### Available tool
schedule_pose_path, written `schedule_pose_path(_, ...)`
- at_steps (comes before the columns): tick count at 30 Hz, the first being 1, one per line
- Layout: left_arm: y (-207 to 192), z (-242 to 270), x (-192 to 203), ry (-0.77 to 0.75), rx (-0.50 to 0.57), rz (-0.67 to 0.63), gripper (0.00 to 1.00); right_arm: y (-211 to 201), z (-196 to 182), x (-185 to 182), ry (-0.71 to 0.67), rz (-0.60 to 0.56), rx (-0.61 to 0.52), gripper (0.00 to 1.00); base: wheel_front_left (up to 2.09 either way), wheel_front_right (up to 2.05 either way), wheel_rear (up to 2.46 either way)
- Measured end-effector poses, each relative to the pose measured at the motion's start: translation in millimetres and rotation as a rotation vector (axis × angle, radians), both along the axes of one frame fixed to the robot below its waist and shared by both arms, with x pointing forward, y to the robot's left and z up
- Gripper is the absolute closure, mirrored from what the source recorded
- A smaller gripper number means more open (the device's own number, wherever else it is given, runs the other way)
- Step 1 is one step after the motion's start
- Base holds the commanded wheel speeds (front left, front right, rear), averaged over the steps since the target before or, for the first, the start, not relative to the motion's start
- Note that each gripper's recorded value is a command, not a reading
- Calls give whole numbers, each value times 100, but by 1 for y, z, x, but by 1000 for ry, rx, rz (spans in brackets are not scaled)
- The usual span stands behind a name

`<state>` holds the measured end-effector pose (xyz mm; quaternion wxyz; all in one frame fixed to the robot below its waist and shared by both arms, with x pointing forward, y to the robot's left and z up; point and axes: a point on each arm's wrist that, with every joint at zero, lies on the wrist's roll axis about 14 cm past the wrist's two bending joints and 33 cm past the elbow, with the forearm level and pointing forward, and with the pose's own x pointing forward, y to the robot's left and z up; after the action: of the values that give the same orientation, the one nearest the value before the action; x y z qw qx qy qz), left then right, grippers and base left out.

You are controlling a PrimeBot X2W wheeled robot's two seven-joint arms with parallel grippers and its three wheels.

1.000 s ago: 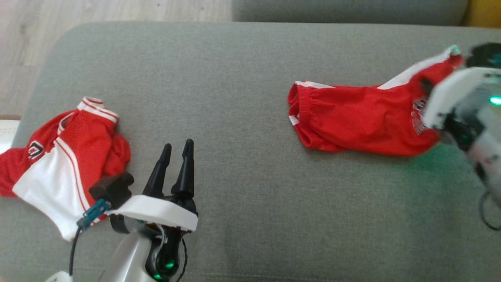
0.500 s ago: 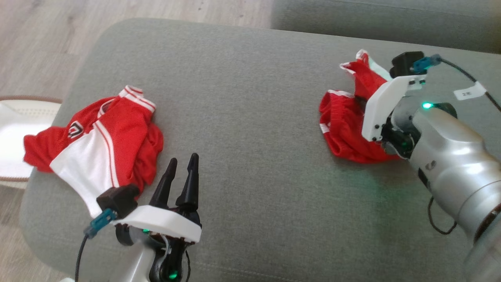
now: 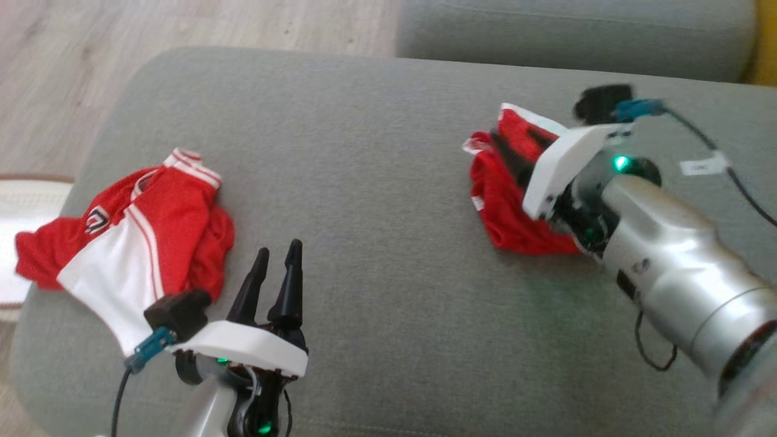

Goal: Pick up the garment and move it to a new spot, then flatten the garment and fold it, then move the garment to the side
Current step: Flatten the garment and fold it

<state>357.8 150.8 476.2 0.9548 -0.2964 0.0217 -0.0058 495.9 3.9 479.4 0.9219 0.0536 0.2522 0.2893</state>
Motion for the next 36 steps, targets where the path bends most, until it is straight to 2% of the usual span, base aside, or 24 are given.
schedule_pose_path(2,-3,4,3,-15,-2,-9,0,-14,24,11,-89,-59,82,0,0,0,0)
schedule_pose_path(4,-3,10,5,-32,-2,-10,0,-44,40,23,-174,-136,107,0,0,0,0)
schedule_pose_path(8,-9,13,4,-45,17,-28,0,-114,57,40,-270,-299,90,0,0,0,0)
schedule_pose_path(10,-9,11,3,-40,20,-29,0,-135,57,43,-282,-347,73,0,0,0,0)
schedule_pose_path(12,-7,11,3,-39,20,-24,0,-142,48,41,-273,-361,51,0,0,0,0)
schedule_pose_path(14,-5,10,3,-38,38,-21,0,-140,24,32,-229,-351,19,0,0,0,0)
schedule_pose_path(19,-2,8,1,-33,47,-14,0,-120,-2,20,-177,-308,12,0,0,0,0)
schedule_pose_path(20,-2,8,1,-32,47,-12,0,-110,-7,16,-164,-291,15,30,0,0,0)
schedule_pose_path(22,0,6,-1,-27,48,-7,0,-88,-20,6,-136,-240,15,100,0,0,0)
schedule_pose_path(28,6,4,-4,-20,51,11,0,-27,-51,-30,-30,-97,23,100,0,0,0)
schedule_pose_path(36,9,0,-6,-6,52,20,0,41,-48,-64,-18,91,77,100,0,0,0)
